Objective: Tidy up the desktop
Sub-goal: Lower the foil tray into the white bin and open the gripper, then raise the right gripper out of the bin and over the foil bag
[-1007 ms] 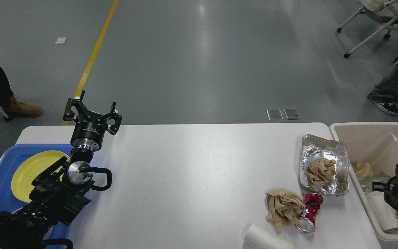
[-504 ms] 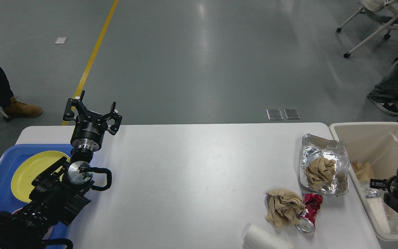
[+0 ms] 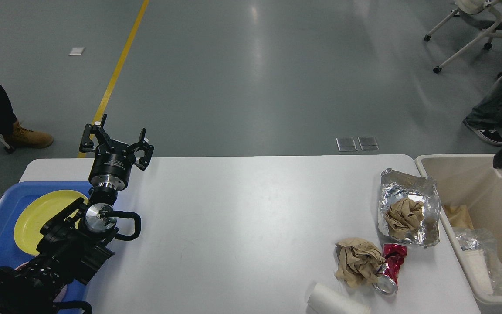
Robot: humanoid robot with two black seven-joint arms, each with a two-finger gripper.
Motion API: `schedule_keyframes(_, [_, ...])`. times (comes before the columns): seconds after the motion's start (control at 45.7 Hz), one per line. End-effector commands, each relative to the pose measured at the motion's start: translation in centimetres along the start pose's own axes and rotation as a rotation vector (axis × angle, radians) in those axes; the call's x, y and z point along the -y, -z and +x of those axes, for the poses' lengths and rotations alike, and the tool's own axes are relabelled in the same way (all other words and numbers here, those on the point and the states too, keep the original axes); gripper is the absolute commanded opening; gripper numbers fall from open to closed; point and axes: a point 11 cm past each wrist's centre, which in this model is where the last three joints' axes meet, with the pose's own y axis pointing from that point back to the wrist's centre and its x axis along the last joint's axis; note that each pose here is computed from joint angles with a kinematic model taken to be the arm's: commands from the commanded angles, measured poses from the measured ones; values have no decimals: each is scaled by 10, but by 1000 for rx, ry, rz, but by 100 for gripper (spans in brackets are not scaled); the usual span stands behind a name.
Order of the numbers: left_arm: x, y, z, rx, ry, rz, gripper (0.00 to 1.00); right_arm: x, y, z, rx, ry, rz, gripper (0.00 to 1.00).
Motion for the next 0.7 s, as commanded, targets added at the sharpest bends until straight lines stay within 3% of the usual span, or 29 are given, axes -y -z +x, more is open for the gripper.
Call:
schedule_keyframes(0.0, [0, 0, 0, 0, 0, 0, 96, -90, 32, 21, -121, 40, 46, 100])
schedule_keyframes(0.263, [0, 0, 0, 0, 0, 0, 96, -238, 157, 25, -466, -178, 67, 100])
schedule_keyframes(0.372, [0, 0, 0, 0, 0, 0, 96, -281, 200, 16, -529, -253, 171, 100])
schedule_keyframes(0.525, [0, 0, 0, 0, 0, 0, 96, -311, 231, -2, -591, -282, 288, 100])
schedule_keyframes(0.679, [0, 0, 0, 0, 0, 0, 96, -305, 228, -4, -572, -254, 315, 100])
